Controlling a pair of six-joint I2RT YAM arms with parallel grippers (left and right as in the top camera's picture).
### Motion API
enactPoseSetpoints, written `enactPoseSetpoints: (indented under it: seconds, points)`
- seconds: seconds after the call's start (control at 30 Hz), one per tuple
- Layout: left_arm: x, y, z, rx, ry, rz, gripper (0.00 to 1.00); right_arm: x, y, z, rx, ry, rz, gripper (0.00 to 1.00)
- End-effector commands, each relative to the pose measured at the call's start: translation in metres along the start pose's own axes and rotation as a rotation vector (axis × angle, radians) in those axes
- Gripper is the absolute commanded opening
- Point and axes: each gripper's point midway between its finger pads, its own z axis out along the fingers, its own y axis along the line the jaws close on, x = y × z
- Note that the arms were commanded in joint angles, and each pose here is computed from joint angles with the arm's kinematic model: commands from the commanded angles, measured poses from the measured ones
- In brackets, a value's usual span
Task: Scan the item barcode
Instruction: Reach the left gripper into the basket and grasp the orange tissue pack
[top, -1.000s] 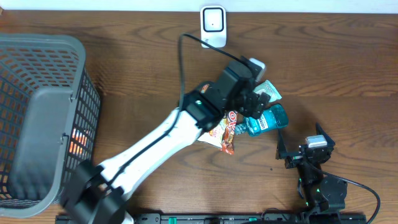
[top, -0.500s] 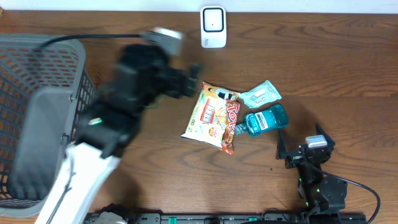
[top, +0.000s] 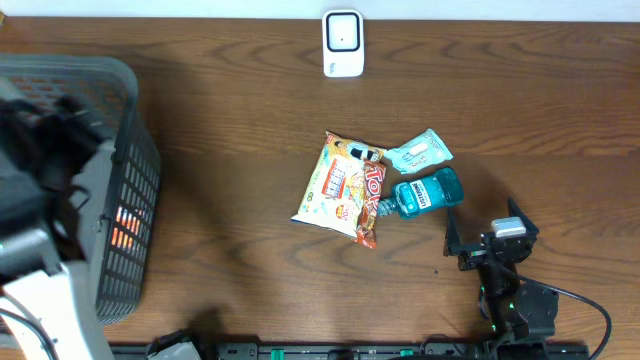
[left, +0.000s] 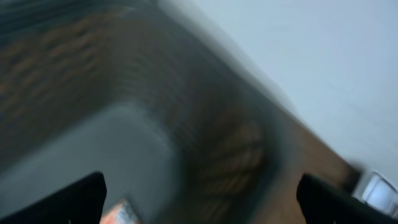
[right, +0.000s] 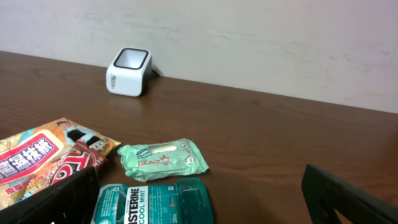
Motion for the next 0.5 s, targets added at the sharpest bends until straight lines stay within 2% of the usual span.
enactPoseSetpoints:
  seconds: [0.0,0.23,0.47]
  points:
    - [0.004,0.042,0.022,-0.095,0.085,-0.318,0.98,0.002,0.001,0.000,-0.003,0.007,0.012,0.99]
    - [0.050,0.107,0.062,-0.284,0.357,-0.482,0.98,0.002,0.001,0.000,-0.003,0.007,0.012,0.99]
    - [0.097,0.130,0.093,-0.405,0.583,-0.515,0.98,0.002,0.001,0.000,-0.003,0.007,0.012,0.99]
